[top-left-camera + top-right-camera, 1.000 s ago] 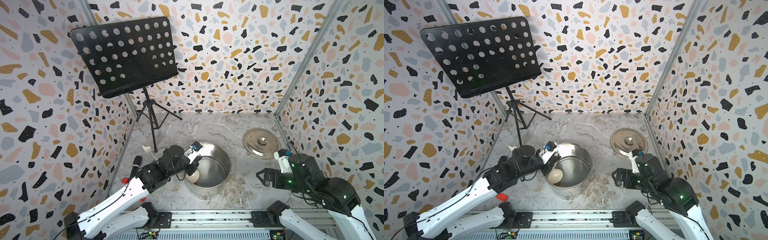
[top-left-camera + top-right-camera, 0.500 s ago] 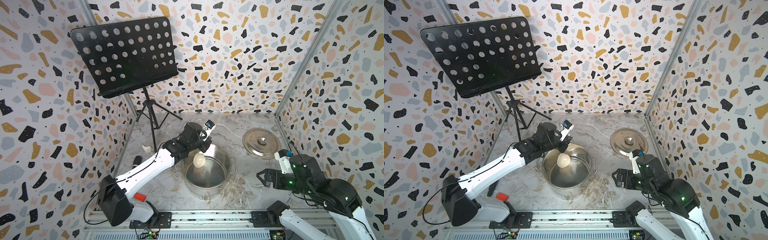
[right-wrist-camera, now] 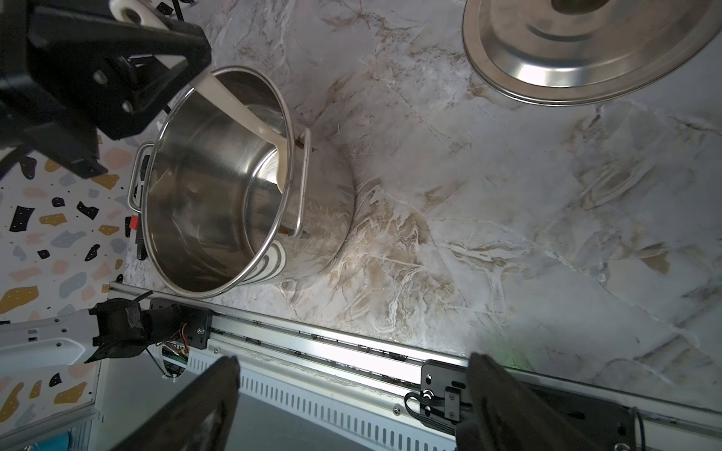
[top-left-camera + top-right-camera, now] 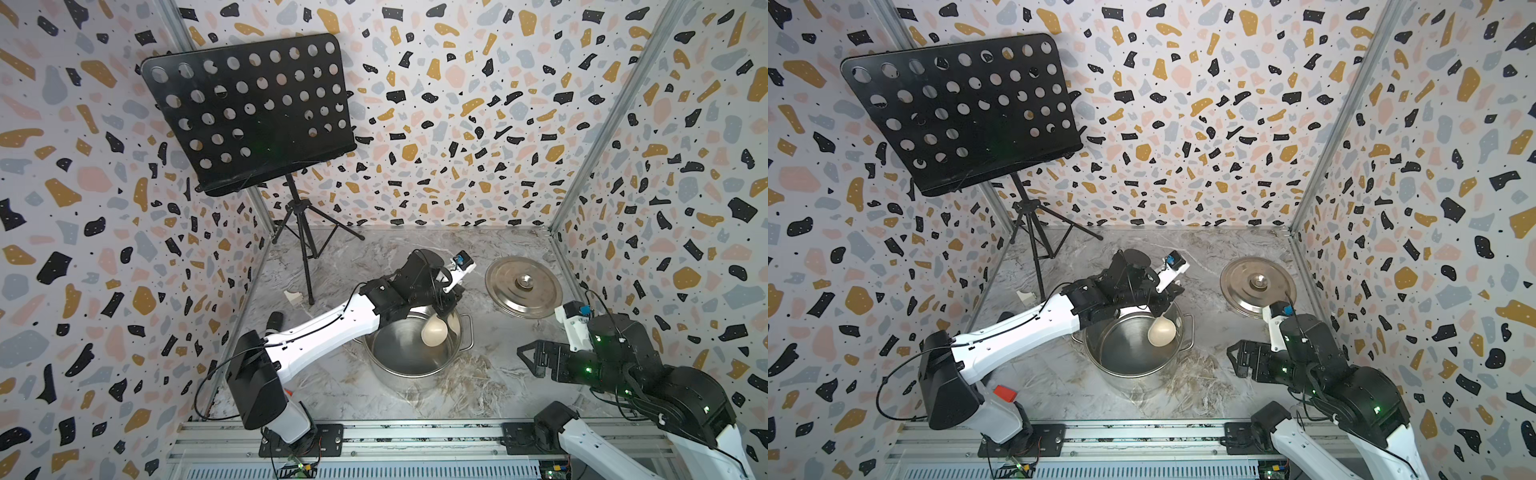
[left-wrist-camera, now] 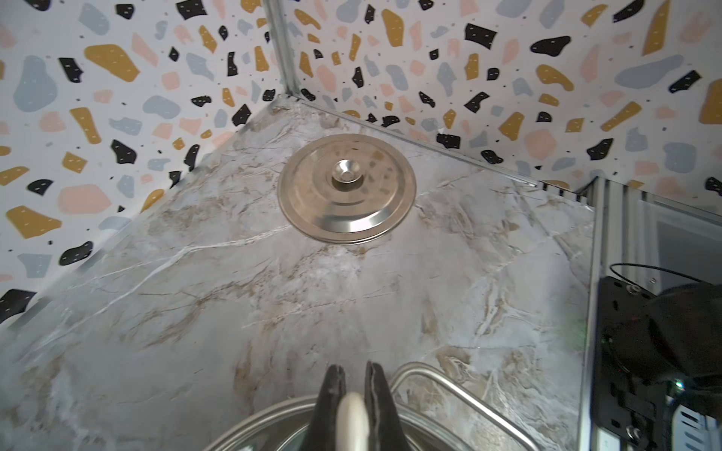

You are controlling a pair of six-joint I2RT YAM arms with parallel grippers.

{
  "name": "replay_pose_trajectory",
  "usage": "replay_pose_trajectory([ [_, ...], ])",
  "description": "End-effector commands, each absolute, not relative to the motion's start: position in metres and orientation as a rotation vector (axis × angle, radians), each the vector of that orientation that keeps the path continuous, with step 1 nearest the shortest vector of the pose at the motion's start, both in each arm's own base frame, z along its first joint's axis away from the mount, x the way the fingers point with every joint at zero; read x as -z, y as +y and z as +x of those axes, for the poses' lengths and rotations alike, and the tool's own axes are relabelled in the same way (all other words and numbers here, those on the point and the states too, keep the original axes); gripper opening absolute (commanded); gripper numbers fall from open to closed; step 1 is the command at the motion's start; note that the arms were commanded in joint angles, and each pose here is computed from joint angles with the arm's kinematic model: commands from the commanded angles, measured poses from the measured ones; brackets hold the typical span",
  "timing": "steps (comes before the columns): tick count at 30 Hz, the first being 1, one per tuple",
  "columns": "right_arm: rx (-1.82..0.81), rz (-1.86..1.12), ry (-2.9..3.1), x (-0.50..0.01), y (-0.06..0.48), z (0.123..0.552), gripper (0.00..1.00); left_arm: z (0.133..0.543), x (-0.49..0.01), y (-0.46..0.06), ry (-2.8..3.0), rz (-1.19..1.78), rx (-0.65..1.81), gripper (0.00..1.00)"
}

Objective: Stir the soup with a spoon
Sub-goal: Stir the soup in the pan with a stick.

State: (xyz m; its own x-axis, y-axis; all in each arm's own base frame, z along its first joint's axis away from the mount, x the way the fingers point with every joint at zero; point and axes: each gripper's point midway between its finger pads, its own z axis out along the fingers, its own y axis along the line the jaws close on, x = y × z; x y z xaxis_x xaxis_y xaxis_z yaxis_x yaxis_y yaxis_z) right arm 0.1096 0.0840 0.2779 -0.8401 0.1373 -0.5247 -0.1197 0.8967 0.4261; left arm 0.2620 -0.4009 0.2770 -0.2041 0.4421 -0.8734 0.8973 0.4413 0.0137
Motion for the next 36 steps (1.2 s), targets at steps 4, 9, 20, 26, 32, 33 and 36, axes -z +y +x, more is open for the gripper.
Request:
replay_pose_trajectory([
  [4, -0.592, 0.035, 2.487, -0.281, 0.077, 0.105, 0.96, 0.202, -0.288, -0.389, 1.747, 1.217, 0.742, 0.00],
  [9, -0.583, 0.031, 2.501, -0.277, 0.078, 0.106, 0.95, 0.166, -0.275, -0.358, 1.776, 1.255, 0.780, 0.00],
  [20, -0.582, 0.004, 2.528, -0.272, 0.086, 0.113, 0.96, 0.175, -0.254, -0.278, 1.876, 1.105, 0.620, 0.00],
  [26, -0.583, -0.008, 2.532, -0.272, 0.087, 0.114, 0.96, 0.220, -0.255, -0.248, 1.917, 0.948, 0.524, 0.00],
  [32, -0.588, -0.013, 2.530, -0.274, 0.088, 0.114, 0.96, 0.270, -0.268, -0.244, 1.909, 0.839, 0.410, 0.00],
  [33, -0.589, -0.014, 2.529, -0.275, 0.088, 0.114, 0.96, 0.277, -0.271, -0.247, 1.904, 0.830, 0.407, 0.00],
  [36, -0.593, -0.016, 2.526, -0.276, 0.088, 0.113, 0.96, 0.294, -0.279, -0.263, 1.886, 0.841, 0.421, 0.00],
])
